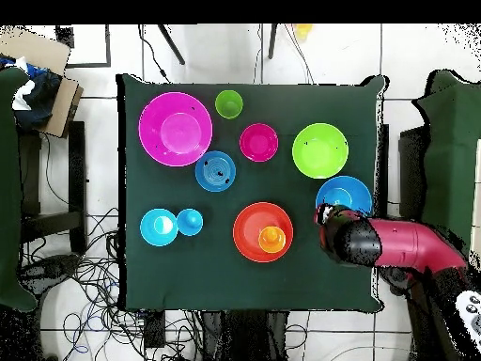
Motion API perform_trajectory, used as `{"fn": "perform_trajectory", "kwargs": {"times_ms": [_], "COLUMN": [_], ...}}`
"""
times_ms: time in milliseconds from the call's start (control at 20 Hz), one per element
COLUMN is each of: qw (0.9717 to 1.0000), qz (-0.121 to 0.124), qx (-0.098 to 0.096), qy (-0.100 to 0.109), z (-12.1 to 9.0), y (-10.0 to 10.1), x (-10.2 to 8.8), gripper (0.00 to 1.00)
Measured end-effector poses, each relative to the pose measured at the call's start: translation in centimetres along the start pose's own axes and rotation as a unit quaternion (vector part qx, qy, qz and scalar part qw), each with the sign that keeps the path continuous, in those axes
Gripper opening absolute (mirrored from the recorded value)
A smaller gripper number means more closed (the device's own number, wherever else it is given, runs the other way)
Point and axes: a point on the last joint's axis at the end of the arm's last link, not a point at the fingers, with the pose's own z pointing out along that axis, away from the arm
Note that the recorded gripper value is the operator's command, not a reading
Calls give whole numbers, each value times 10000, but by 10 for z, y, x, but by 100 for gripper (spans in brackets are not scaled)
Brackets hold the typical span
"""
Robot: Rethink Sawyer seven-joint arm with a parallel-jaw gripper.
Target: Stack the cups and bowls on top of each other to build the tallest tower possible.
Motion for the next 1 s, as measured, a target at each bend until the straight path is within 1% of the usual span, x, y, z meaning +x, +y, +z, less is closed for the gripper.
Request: {"fn": "perform_trajectory", "kwargs": {"times_ms": [150,300,400,650,800,1000], "qw": [10000,10000,9998,9995,9990,9984], "qz": [-23,-92,-180,-316,-441,-559], "qx": [-9,-25,-39,-61,-77,-89], "qy": [10,6,-3,-15,-27,-33], "z": [4,4,4,2,1,0], "y": [4,13,23,39,54,68], "x": [-3,-4,-5,-7,-7,-8], "gripper": [100,100,100,100,100,100]}}
